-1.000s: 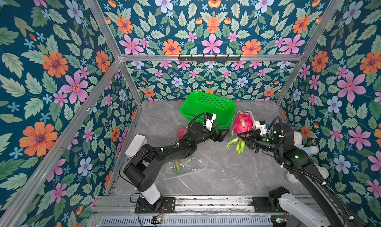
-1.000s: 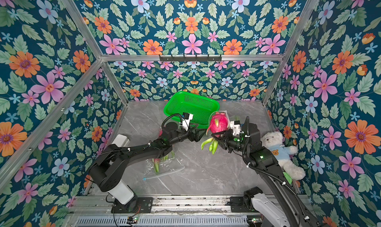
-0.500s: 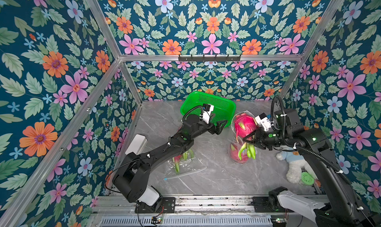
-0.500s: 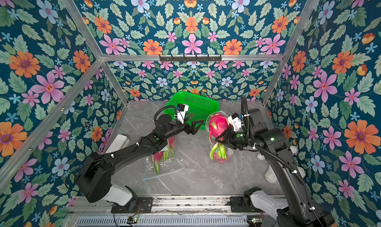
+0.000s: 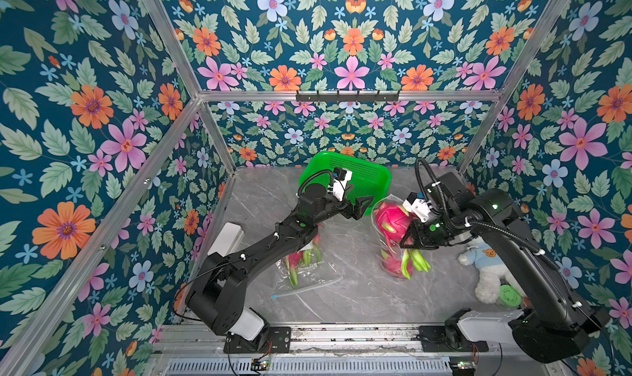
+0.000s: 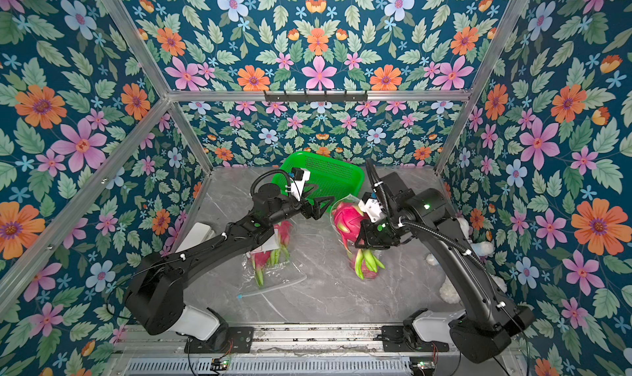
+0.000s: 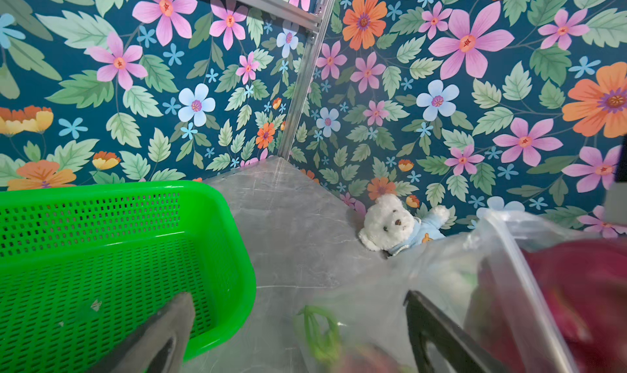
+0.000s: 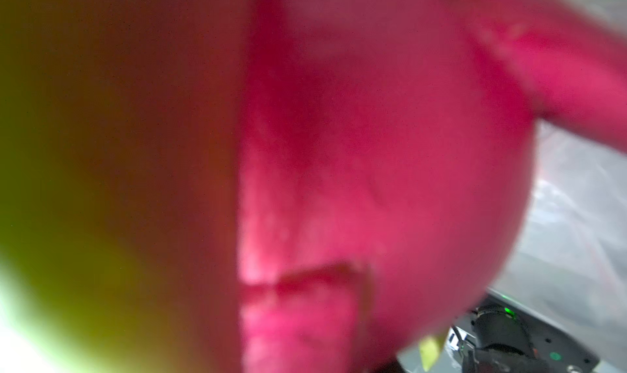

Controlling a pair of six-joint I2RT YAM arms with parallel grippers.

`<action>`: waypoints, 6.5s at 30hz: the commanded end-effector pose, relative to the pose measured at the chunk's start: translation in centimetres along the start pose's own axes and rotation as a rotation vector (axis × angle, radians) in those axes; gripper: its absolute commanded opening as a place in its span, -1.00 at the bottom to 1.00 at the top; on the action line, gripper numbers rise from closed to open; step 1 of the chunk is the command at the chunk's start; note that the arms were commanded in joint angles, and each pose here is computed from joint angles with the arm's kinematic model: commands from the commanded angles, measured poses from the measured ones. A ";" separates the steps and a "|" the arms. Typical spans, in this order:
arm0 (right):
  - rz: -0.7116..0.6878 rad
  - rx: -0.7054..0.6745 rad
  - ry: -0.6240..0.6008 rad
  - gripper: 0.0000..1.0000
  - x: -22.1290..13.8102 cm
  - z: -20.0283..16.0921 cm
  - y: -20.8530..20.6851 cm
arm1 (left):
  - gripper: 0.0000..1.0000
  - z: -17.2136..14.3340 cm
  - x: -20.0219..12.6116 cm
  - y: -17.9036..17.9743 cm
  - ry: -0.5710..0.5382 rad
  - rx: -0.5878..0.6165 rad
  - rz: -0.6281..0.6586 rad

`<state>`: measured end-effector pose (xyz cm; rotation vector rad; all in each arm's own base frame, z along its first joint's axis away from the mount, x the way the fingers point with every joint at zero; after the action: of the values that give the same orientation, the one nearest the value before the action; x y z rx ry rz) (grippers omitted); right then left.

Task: Open the zip-top bag and take out the dragon fruit
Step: Pick up the dragon fruit from the zipper food storage bag, then move the basket to the center of the board, then place the dragon fruit in the basket, then open the zipper of the food storage bag at the center of the board.

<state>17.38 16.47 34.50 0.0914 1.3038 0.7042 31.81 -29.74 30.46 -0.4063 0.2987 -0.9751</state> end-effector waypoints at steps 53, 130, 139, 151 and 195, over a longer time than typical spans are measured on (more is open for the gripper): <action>-0.089 0.150 -0.424 -0.89 5.7 23.1 -12.6 | 0.98 0.2 -8.1 15.7 -0.143 -0.134 0.445; 0.067 0.503 -0.405 0.19 15.9 -6.4 -11.1 | 0.82 -4.8 -2.5 10.6 0.116 -0.376 0.091; -0.053 0.662 -0.514 0.18 17.9 -5.7 -15.3 | -0.62 -7.3 -4.4 9.3 0.201 -0.426 0.085; -0.072 0.611 -0.601 0.10 16.8 1.0 -18.7 | -0.66 -9.6 -6.4 4.9 0.240 -0.438 0.045; 0.494 0.297 -0.549 0.27 17.6 1.9 2.2 | 0.98 -9.6 -6.4 5.9 0.263 -0.115 0.429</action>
<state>18.67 25.75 17.74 0.6639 0.9779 0.7145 28.25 -23.11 19.31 -0.2615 0.6700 -0.5975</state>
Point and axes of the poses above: each gripper's point midway between its finger pads, its own x axis out along the fingers, its own y axis along the line the jaws close on, z = x × y, the point moved 5 cm from there along -x, back along the fingers, and after that the axes turned 10 degrees about -x, right-handed, at the moved point
